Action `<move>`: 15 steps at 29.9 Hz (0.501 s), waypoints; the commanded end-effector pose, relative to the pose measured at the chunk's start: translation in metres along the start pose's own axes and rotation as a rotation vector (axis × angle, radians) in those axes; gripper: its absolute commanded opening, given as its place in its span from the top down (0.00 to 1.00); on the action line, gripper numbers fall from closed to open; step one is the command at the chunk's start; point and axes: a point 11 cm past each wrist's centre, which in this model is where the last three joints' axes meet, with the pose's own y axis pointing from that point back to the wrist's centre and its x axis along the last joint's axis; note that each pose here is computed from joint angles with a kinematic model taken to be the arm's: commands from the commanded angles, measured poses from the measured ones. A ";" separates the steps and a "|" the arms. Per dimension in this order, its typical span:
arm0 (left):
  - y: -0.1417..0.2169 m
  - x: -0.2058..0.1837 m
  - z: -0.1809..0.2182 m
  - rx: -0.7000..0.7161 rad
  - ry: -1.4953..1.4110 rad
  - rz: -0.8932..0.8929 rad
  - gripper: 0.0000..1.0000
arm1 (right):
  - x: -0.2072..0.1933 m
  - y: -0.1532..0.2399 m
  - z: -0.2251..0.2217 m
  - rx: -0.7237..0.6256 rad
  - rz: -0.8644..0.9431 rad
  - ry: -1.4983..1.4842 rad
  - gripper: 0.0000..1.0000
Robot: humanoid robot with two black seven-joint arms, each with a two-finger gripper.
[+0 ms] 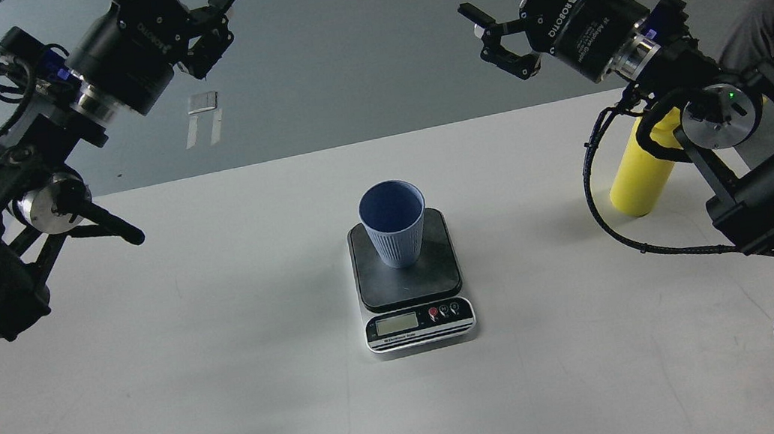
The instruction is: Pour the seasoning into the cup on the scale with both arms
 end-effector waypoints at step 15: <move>0.086 0.046 -0.051 -0.015 0.252 0.307 0.03 | 0.011 0.076 -0.001 0.204 0.039 -0.256 0.00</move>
